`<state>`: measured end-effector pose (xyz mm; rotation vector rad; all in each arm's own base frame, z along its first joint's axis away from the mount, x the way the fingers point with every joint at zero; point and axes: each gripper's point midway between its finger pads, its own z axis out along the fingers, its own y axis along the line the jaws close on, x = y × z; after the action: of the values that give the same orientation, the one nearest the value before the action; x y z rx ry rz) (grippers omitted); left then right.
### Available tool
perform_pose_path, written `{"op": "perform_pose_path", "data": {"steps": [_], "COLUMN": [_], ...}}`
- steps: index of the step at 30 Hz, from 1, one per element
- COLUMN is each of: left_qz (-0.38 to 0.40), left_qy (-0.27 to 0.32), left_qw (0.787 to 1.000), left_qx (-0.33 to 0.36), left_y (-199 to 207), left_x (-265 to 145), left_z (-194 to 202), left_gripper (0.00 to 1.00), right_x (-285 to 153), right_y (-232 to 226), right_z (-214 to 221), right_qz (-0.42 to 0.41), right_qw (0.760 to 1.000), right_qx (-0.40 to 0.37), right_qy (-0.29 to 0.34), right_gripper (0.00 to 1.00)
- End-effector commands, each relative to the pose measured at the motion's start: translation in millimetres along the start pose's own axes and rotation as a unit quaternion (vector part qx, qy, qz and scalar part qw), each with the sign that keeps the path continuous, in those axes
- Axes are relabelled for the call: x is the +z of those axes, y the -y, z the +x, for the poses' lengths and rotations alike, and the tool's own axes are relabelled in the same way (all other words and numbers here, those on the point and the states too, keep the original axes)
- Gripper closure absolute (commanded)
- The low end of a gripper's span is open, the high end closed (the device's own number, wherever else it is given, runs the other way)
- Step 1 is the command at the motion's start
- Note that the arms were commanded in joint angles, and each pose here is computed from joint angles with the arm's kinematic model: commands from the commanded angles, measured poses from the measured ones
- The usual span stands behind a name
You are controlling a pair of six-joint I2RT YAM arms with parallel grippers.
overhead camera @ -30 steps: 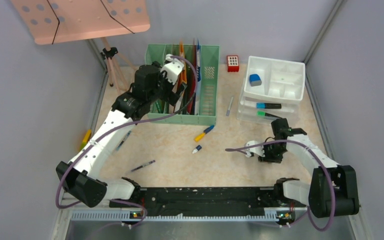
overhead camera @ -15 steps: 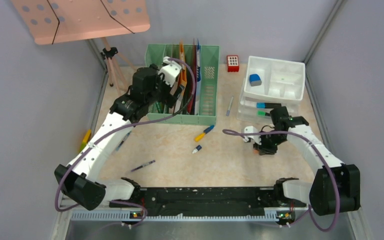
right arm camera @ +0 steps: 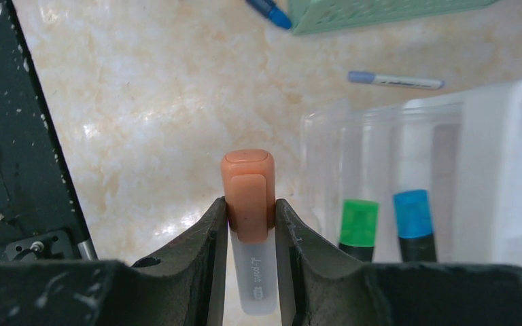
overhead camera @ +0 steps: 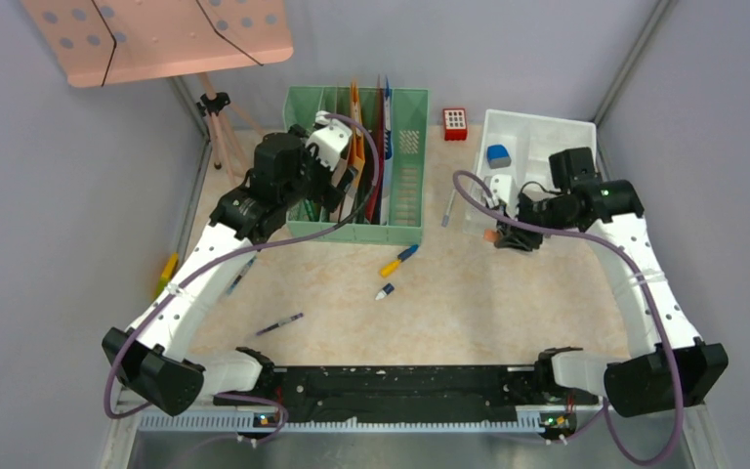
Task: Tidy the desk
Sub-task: Place the stationery in the drawer.
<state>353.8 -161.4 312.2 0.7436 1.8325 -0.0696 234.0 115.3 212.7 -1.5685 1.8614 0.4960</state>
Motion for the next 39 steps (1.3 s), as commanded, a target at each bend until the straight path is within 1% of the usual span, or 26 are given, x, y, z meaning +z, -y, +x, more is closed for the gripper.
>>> {"op": "perform_pose_path", "data": {"steps": [1, 4, 6, 10, 14, 16, 19, 22, 28, 34, 39], "left_qz": [-0.004, -0.002, -0.003, -0.004, -0.004, -0.005, -0.007, -0.005, -0.003, -0.003, -0.005], "left_qy": [0.042, 0.043, 0.045, 0.045, 0.044, 0.043, 0.043, 0.042, 0.044, 0.046, 0.049], "left_qw": [0.999, 0.999, 0.999, 0.999, 0.999, 0.999, 0.999, 0.999, 0.999, 0.999, 0.999], "left_qx": [0.0, 0.001, 0.001, 0.002, 0.003, 0.004, 0.005, 0.005, 0.003, 0.002, 0.001], "left_y": [-8, -7, -8, -8, -8, -9, -10, -9, -8, -9, -10], "left_x": [-17, -17, -18, -18, -18, -18, -18, -17, -16, -18, -19], "left_z": [-28, -29, -30, -31, -29, -29, -29, -29, -31, -32, -34], "left_gripper": [0.01, 0.01, 0.01, 0.01, 0.02, 0.02, 0.02, 0.01, 0.01, 0.01, 0.01], "right_x": [-27, -41, -45, -46, -39, -34, -29, -27, -34, -49, -52], "right_y": [19, 42, 53, 71, 84, 88, 93, 95, 99, 98, 68], "right_z": [-31, -31, -30, -29, -13, -5, 3, 6, 3, -19, -40], "right_qz": [0.041, 0.08, 0.091, 0.099, 0.101, 0.102, 0.108, 0.114, 0.138, 0.164, 0.126], "right_qw": [0.999, 0.996, 0.994, 0.992, 0.989, 0.987, 0.985, 0.984, 0.981, 0.981, 0.991], "right_qx": [0.007, -0.009, -0.015, -0.025, -0.028, -0.031, -0.032, -0.034, -0.034, -0.03, 0.002], "right_qy": [0.003, -0.034, -0.05, -0.072, -0.107, -0.121, -0.13, -0.132, -0.13, -0.097, -0.042], "right_gripper": [0.94, 0.95, 0.94, 0.95, 0.93, 0.9, 0.8, 0.69, 0.54, 0.51, 0.51]}}
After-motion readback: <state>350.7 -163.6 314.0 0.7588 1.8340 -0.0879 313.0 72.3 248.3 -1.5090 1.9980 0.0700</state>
